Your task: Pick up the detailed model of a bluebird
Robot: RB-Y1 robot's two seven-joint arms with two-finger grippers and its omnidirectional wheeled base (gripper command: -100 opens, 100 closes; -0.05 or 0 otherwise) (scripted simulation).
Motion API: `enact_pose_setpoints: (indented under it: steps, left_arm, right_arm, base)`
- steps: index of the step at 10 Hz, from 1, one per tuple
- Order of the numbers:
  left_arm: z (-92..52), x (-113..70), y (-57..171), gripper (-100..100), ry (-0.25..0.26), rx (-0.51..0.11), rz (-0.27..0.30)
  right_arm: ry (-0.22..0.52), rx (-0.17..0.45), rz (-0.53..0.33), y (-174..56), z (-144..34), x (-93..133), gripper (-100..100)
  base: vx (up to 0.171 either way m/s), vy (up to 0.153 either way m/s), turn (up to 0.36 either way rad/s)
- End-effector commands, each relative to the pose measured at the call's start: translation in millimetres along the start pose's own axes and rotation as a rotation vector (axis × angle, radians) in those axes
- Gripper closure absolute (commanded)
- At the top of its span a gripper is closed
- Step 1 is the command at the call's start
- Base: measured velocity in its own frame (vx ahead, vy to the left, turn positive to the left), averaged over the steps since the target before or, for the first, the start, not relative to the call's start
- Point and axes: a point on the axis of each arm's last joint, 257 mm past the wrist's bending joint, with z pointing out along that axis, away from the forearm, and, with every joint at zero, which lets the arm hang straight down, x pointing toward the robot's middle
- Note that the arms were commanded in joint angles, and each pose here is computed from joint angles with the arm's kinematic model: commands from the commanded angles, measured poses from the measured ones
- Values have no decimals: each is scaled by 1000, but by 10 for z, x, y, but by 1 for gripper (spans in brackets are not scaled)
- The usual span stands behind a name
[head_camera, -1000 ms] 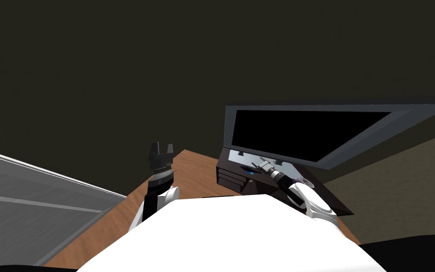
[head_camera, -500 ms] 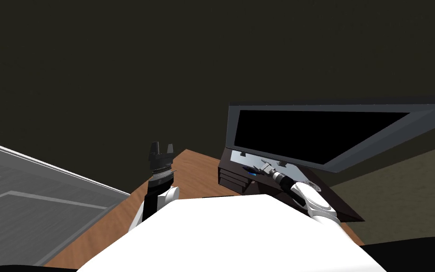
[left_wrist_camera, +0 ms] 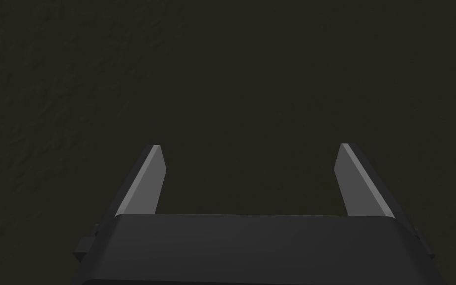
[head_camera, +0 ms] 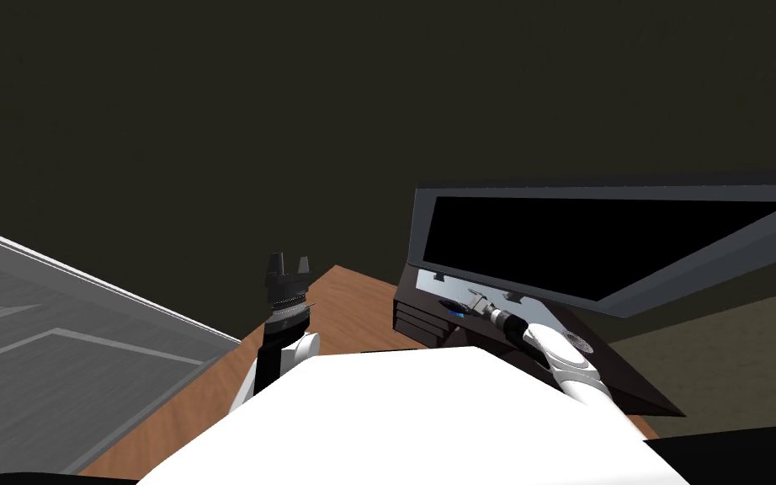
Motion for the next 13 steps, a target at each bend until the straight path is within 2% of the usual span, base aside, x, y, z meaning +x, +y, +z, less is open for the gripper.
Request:
enact_pose_setpoints:
  steps: [1, 2, 3, 4, 5, 6, 9, 10, 11, 12, 13]
  left_arm:
    - [0, 0, 0, 0, 0, 0, 0]
    - [0, 0, 0, 0, 0, 0, 0]
    - [0, 0, 0, 0, 0, 0, 0]
    - [0, 0, 0, 0, 0, 0, 0]
    - [0, 0, 0, 0, 0, 0, 0]
    - [0, 0, 0, 0, 0, 0, 0]
    - [0, 0, 0, 0, 0, 0, 0]
    - [0, 0, 0, 0, 0, 0, 0]
    - [0, 0, 0, 0, 0, 0, 0]
    - [0, 0, 0, 0, 0, 0, 0]
    - [0, 0, 0, 0, 0, 0, 0]
  right_arm:
    - [48, -22, -31, 13, -13, 187, -100]
    - [48, -22, -31, 13, -13, 187, -100]
    - [91, -44, -69, -10, -33, 341, -100]
    - [104, -49, -72, 10, -42, 394, -100]
    - [144, -70, -93, -8, -75, 553, -100]
    - [158, -78, -109, 7, -82, 592, -100]
    - [248, -131, -158, -2, -179, 928, -100]
    - [259, -137, -170, 8, -189, 958, -100]
    - [299, -164, -189, 11, -246, 1107, -100]
    - [305, -167, -194, 17, -252, 1124, -100]
    - [343, -194, -209, 32, -314, 1266, -100]
  base:
    - [24, 42, 41]
    - [8, 21, -17]
    - [16, 33, 83]
    - [22, 35, 56]
    - [38, 58, 78]
    - [34, 47, 38]
    - [35, 35, 68]
    - [36, 36, 39]
    - [27, 42, 74]
    - [28, 34, 39]
    - [42, 39, 58]
